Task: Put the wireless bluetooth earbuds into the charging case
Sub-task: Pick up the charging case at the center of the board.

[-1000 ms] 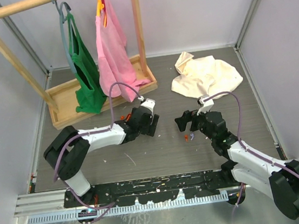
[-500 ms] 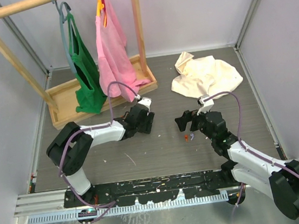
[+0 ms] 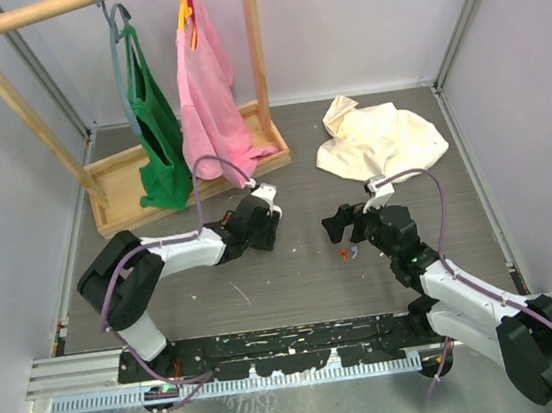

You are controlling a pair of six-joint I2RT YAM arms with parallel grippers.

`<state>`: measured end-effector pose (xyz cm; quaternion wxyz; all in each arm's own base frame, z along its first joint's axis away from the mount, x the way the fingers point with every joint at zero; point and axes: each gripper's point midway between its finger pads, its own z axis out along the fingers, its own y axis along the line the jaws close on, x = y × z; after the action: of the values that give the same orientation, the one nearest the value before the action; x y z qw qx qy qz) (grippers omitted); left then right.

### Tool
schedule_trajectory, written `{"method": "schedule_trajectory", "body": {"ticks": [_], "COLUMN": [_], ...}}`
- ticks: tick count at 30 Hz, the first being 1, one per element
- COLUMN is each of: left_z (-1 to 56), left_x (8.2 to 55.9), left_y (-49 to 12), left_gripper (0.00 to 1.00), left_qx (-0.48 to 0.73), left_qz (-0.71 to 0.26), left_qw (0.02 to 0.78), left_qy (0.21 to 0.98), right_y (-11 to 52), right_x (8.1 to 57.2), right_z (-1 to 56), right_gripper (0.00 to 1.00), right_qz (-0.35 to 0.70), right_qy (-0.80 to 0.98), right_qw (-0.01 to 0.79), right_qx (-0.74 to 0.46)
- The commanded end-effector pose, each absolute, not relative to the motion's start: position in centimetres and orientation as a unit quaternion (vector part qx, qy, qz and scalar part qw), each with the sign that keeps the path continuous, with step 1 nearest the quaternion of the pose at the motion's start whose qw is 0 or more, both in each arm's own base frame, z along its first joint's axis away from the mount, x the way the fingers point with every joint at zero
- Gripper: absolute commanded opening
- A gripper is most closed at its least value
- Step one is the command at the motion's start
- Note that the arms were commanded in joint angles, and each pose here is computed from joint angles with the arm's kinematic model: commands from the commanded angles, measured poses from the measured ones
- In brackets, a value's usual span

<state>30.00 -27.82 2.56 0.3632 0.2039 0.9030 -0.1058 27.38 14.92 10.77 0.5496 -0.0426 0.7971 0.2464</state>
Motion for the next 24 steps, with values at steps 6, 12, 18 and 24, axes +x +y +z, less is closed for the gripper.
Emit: {"method": "schedule_trajectory", "body": {"ticks": [6,12,18,24], "left_z": [7.7,9.8,12.3,14.5], "left_x": [29.4,28.1,26.5,24.2], "left_y": [-28.8,-29.4,-30.4,-31.6], "left_gripper": [0.43,0.44,0.45,0.46], "left_qx": [0.200,0.239,0.282,0.340], "left_qz": [-0.182,-0.205,-0.227,-0.264], "left_qw": [0.429,0.467,0.516,0.547], "left_qy": [0.862,0.826,0.776,0.718], "right_y": [17.2,18.6,21.7,23.4], "right_x": [27.6,27.3,25.9,25.5], "right_z": [14.1,15.9,18.5,20.0], "right_gripper": [1.00,1.00,1.00,0.97], "right_qz": [0.298,0.327,0.407,0.430], "right_qy": [0.780,0.788,0.776,0.781], "right_qw": [0.546,0.516,0.469,0.436], "right_qx": [-0.065,-0.079,-0.109,-0.123]}}
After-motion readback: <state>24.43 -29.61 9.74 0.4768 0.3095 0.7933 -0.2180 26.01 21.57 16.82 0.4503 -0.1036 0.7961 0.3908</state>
